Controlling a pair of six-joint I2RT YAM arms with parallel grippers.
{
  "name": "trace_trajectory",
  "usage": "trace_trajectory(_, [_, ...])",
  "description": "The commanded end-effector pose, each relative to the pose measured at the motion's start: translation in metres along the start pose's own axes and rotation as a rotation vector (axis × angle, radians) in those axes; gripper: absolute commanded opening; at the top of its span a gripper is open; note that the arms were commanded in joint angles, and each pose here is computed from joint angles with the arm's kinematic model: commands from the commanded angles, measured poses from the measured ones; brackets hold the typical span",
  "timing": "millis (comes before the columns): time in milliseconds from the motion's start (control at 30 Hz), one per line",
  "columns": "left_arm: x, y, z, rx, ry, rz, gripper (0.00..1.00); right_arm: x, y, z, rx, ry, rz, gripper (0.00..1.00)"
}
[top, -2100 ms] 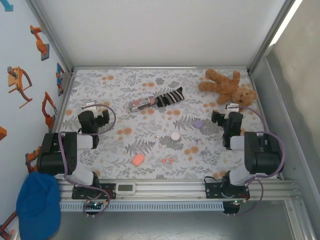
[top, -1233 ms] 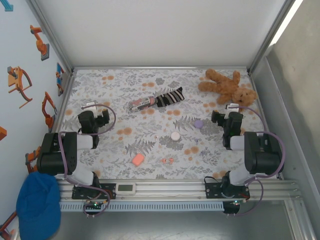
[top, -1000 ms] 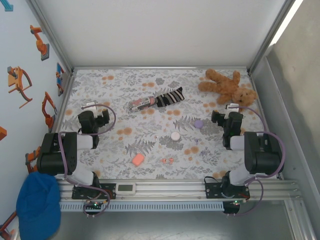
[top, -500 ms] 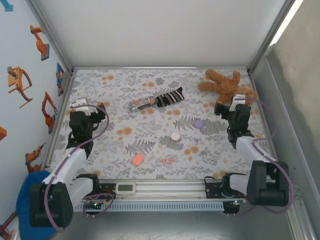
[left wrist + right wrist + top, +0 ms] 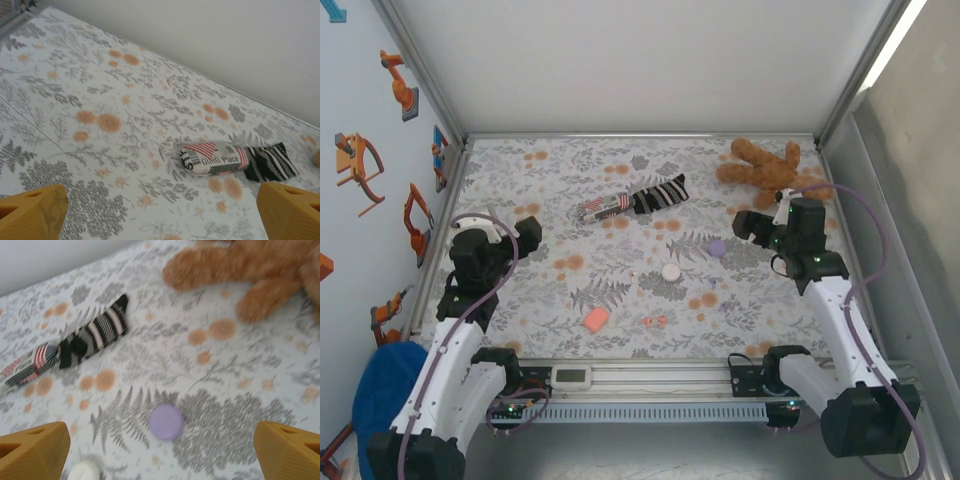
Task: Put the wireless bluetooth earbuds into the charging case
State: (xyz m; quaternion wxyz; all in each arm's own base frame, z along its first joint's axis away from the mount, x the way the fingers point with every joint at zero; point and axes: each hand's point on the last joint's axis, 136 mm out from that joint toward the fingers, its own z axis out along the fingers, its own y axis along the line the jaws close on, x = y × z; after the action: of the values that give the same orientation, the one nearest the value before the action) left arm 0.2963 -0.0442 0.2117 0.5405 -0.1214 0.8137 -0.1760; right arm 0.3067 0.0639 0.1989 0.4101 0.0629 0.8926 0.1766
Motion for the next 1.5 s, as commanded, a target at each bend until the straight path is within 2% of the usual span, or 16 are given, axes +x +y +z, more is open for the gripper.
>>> trace_trajectory(0, [0.024, -0.014, -0.007, 0.079, 0.108, -0.063, 0.96, 0.023, 0.017, -0.013, 0.016, 0.083, 0.029, 0.94])
trace_trajectory(233, [0.049, -0.022, -0.005, 0.126, 0.193, -0.083, 0.96, 0.073, 0.056, 0.004, 0.027, 0.202, -0.073, 0.92])
trace_trajectory(433, [0.051, -0.020, -0.006, 0.111, 0.197, -0.078, 0.96, 0.108, 0.085, 0.035, 0.098, 0.267, -0.211, 0.91])
trace_trajectory(933, [0.050, -0.012, -0.009, 0.056, 0.199, -0.058, 0.96, 0.155, 0.123, 0.125, 0.103, 0.394, -0.286, 0.89])
trace_trajectory(1133, [0.050, -0.011, -0.010, 0.050, 0.200, -0.050, 0.96, 0.164, 0.118, 0.138, 0.151, 0.432, -0.321, 0.88])
trace_trajectory(1467, [0.045, -0.012, -0.014, 0.048, 0.186, -0.048, 0.96, 0.179, 0.091, 0.134, 0.235, 0.471, -0.356, 0.87])
